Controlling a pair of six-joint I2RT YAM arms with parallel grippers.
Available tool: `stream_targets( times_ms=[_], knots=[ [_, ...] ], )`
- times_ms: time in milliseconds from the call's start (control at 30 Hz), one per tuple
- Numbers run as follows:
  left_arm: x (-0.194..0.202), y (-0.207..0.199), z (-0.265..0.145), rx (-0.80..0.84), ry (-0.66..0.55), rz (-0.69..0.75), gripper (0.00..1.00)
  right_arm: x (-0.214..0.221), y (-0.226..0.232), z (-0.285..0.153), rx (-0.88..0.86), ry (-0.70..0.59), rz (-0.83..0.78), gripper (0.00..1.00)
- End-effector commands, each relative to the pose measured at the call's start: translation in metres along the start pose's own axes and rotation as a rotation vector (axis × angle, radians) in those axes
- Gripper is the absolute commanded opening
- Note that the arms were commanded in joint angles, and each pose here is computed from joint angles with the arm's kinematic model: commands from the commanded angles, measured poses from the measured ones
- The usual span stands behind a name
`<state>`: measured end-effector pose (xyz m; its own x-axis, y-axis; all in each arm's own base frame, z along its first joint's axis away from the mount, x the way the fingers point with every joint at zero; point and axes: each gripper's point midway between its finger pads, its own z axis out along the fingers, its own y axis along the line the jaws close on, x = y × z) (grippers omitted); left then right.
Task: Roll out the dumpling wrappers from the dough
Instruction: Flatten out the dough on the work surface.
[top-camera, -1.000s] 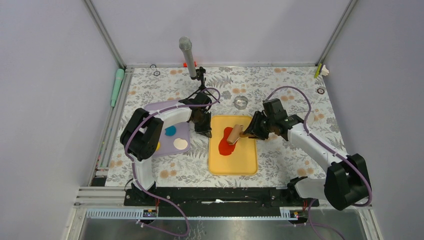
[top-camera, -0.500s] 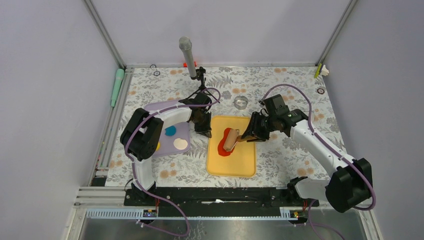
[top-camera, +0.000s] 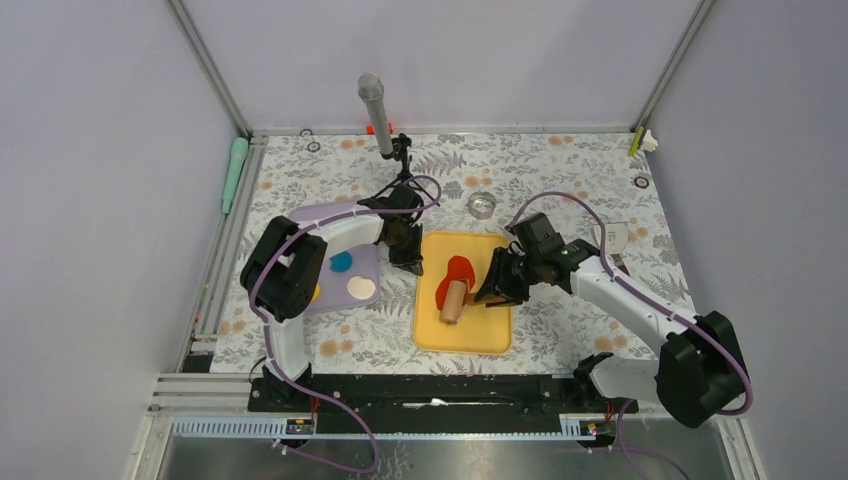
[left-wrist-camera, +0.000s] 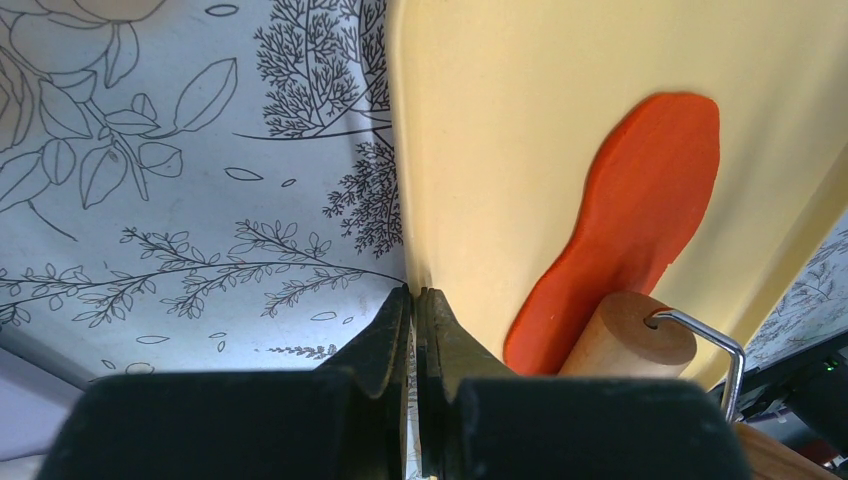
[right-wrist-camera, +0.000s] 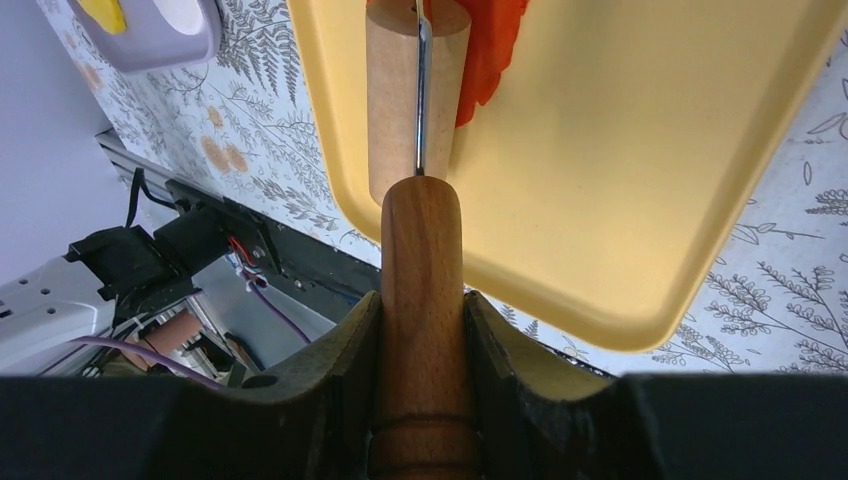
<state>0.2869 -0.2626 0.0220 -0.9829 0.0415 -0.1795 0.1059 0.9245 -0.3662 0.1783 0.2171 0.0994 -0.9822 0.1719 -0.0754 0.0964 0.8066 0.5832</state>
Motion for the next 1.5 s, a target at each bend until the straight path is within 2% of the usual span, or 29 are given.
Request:
stream_targets(
  times_ms=[0, 233, 367, 533, 667, 833, 1067, 1467],
  knots=[
    [0.013, 0.014, 0.009, -0.050, 0.053, 0.025, 0.00, 0.010, -0.054, 0.001, 0.220, -0.031, 0.022, 0.00],
    [0.013, 0.014, 0.009, -0.052, 0.052, 0.024, 0.00, 0.002, -0.052, -0.018, 0.264, -0.082, 0.007, 0.00],
    [0.013, 0.014, 0.009, -0.051, 0.052, 0.027, 0.00, -0.011, -0.021, -0.031, 0.175, -0.120, -0.015, 0.00],
    [0.013, 0.014, 0.009, -0.050, 0.052, 0.026, 0.00, -0.046, 0.025, -0.049, 0.068, -0.233, -0.042, 0.00],
    [0.012, 0.012, 0.008, -0.044, 0.052, 0.021, 0.00, -0.066, 0.043, -0.036, 0.012, -0.261, -0.030, 0.00],
    [0.012, 0.012, 0.007, -0.047, 0.052, 0.031, 0.00, -0.049, 0.013, 0.001, 0.062, -0.160, 0.040, 0.00],
    [0.012, 0.013, 0.005, -0.050, 0.051, 0.036, 0.00, -0.026, -0.021, 0.002, 0.149, -0.117, 0.094, 0.00],
    [0.013, 0.010, 0.004, -0.035, 0.051, 0.039, 0.00, -0.062, -0.033, 0.019, 0.124, -0.171, 0.246, 0.00]
  ],
)
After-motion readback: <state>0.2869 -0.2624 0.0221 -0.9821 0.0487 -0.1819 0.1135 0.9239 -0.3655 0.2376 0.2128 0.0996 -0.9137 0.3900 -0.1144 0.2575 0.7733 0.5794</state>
